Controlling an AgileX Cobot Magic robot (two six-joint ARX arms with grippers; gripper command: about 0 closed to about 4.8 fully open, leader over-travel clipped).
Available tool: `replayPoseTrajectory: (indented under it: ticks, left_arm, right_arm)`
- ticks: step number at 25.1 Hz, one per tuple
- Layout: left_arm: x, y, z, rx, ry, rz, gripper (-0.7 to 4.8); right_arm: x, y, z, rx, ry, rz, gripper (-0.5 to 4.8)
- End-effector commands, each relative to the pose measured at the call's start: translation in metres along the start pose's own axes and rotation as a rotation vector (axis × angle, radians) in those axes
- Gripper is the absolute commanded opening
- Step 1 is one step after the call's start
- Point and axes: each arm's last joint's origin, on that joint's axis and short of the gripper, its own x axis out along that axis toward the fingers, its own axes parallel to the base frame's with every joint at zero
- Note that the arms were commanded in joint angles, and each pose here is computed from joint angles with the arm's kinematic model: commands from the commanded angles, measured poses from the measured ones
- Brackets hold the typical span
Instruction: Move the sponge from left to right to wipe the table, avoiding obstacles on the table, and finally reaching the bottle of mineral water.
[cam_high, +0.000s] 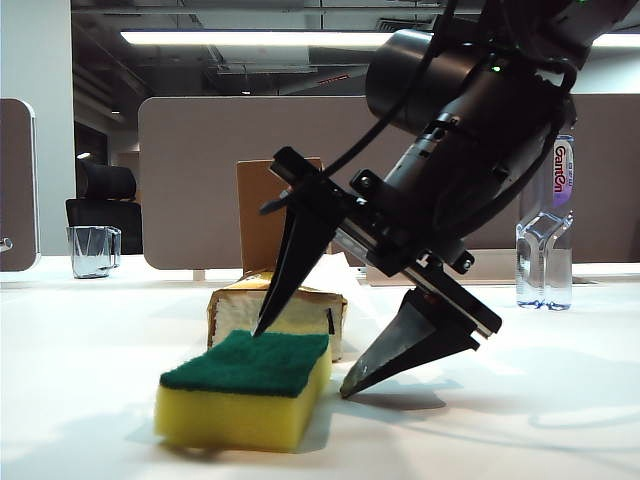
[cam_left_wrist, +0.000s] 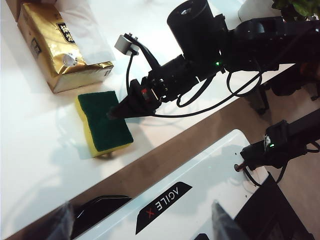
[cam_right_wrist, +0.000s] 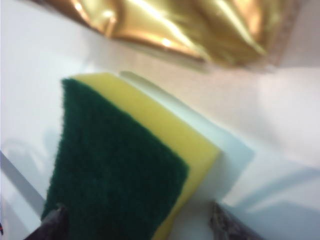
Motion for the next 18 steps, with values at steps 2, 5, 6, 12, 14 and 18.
replayPoseTrajectory:
  ticks: [2,5,6,12,14,18]
  left_arm:
    - [-0.001,-0.001,0.000,0.002,-0.001,-0.008,3.54]
    - [-0.001,-0.001,0.000,0.001,0.000,-0.009,3.54]
    - [-0.001,-0.001,0.000,0.001,0.001,-0.009,3.54]
    - [-0.001,-0.002,-0.001,0.009,0.007,-0.018,3.54]
    - [-0.001,-0.002,-0.001,0.010,0.007,-0.018,3.54]
    - [-0.001,-0.003,-0.002,0.013,0.004,-0.019,3.54]
  right_arm:
    - [0.009,0.000,-0.001,0.005,0.013,-0.010,3.67]
    - [0.016,-0.002,-0.003,0.016,0.027,-0.037,3.57]
    - [0.017,-0.002,-0.004,0.018,0.027,-0.049,3.48]
    - [0.018,-0.004,-0.007,0.024,0.015,-0.133,2.09]
    - [0.018,-0.005,-0.007,0.023,0.002,-0.149,1.46]
    - [0.017,-0.005,-0.006,-0.006,-0.016,-0.172,-0.09]
